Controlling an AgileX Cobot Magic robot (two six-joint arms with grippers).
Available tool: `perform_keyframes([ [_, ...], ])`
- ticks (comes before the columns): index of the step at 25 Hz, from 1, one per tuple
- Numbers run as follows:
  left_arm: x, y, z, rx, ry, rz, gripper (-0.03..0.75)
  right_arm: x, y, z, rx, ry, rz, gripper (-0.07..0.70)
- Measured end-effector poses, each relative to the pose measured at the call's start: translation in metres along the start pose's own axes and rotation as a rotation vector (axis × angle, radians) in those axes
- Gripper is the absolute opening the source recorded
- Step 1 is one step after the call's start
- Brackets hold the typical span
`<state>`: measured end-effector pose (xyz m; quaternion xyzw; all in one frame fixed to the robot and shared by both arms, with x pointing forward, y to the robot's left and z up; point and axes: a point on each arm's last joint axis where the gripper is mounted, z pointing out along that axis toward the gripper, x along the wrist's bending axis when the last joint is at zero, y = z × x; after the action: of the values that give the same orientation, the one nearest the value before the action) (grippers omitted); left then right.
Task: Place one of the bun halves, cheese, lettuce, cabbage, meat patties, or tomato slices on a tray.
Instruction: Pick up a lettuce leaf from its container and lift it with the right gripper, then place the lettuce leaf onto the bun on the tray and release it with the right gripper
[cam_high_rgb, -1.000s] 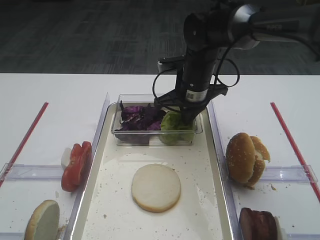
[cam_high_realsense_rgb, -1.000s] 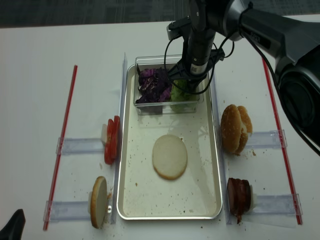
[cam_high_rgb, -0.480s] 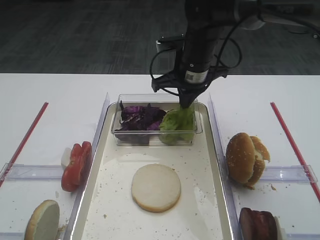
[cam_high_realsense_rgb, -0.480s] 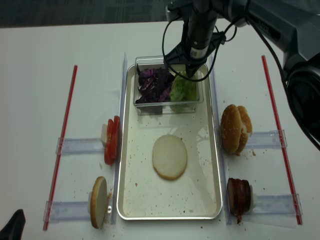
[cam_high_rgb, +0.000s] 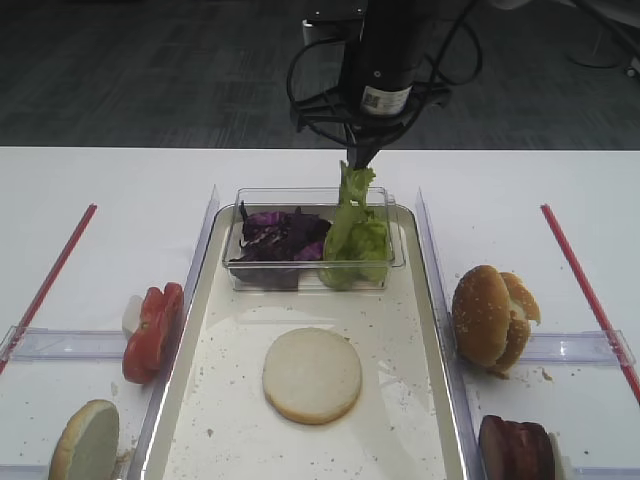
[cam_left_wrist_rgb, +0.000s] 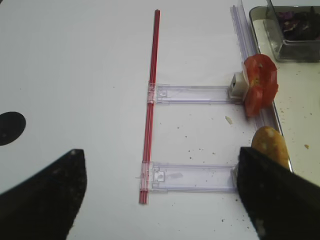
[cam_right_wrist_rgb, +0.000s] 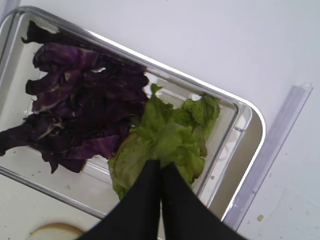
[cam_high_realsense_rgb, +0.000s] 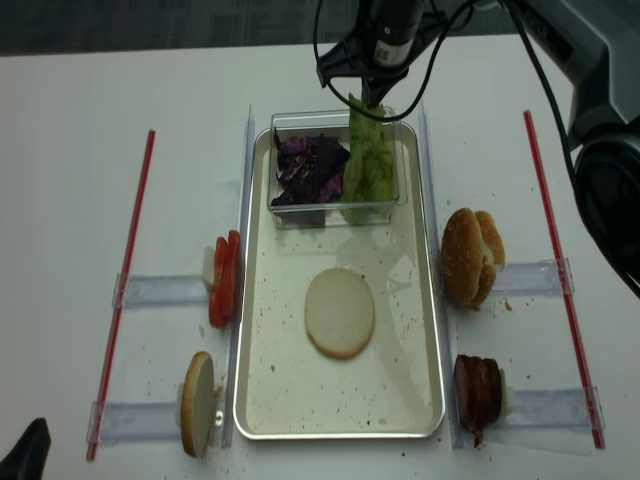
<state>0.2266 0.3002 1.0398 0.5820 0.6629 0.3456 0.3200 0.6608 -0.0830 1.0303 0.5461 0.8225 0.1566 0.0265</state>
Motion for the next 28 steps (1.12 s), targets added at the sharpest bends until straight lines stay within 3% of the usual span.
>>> perform_keyframes([
  [28,0.000,0.000,0.000,0.000,0.000,0.000,0.566,0.011,0.001,-0.048,-0.098,0.042,-0.009,0.041],
])
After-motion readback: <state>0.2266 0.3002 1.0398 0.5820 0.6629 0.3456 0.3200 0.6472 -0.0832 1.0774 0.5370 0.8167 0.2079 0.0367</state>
